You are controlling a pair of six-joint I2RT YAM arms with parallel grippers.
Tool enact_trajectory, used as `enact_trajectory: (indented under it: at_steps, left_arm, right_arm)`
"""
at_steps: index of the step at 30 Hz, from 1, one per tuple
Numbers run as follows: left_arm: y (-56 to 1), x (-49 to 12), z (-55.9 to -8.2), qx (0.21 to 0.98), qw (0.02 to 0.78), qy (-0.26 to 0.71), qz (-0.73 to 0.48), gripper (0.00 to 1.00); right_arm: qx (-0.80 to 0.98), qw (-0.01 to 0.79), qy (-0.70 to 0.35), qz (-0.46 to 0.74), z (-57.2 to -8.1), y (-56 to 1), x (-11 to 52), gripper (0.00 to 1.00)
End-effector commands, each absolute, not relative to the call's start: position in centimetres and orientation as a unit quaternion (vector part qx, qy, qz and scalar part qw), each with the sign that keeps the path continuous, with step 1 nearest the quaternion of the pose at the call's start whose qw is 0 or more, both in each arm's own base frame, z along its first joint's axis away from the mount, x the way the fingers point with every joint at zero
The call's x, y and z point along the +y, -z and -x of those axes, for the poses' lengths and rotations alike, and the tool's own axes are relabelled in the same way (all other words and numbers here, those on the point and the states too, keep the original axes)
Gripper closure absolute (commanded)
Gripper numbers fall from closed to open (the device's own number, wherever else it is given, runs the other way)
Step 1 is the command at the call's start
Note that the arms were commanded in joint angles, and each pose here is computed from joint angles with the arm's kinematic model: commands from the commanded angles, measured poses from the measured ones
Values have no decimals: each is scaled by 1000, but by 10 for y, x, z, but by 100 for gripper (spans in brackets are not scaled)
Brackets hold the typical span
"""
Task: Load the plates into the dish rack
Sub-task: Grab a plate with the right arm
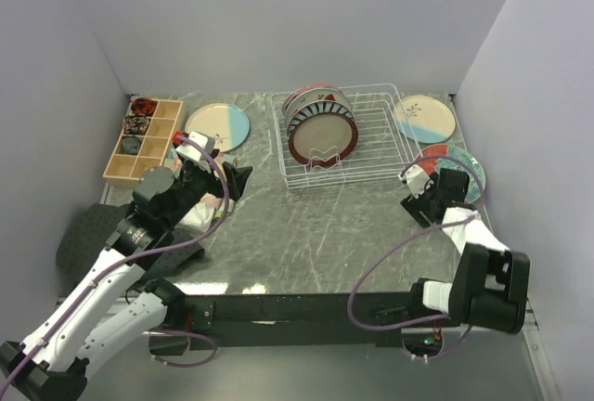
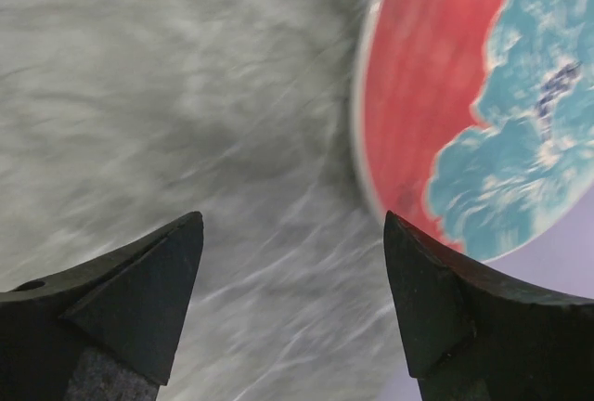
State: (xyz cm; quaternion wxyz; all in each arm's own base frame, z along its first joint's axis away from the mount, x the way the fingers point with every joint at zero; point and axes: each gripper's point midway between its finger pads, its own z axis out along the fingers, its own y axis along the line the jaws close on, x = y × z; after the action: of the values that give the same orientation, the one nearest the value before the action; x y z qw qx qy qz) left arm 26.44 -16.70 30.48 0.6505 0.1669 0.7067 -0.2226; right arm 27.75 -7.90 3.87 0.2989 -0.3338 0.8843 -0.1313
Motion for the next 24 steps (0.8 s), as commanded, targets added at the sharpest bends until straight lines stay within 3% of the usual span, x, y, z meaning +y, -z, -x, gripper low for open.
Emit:
enact_trajectory:
  at_steps: [1, 8, 10, 16, 24]
  left_arm:
    - [-323, -163, -265, 692, 669, 227, -149, 1]
    - [-324, -162, -265, 691, 671, 223, -151, 1]
    - [-322, -162, -265, 692, 670, 221, -153, 1]
    - [-320, -156, -270, 695, 674, 204, -144, 1]
    - [-317, -156, -272, 698, 673, 198, -145, 0]
  right_arm:
    - [843, 330, 233, 356, -319, -52, -111, 17]
    - [826, 316, 263, 385, -331, -34, -120, 23]
    - [823, 300, 264, 403, -334, -30, -123, 32]
    - [811, 263, 252, 457, -322, -3, -119, 47]
    - [796, 239, 237, 503, -298, 1, -111, 86]
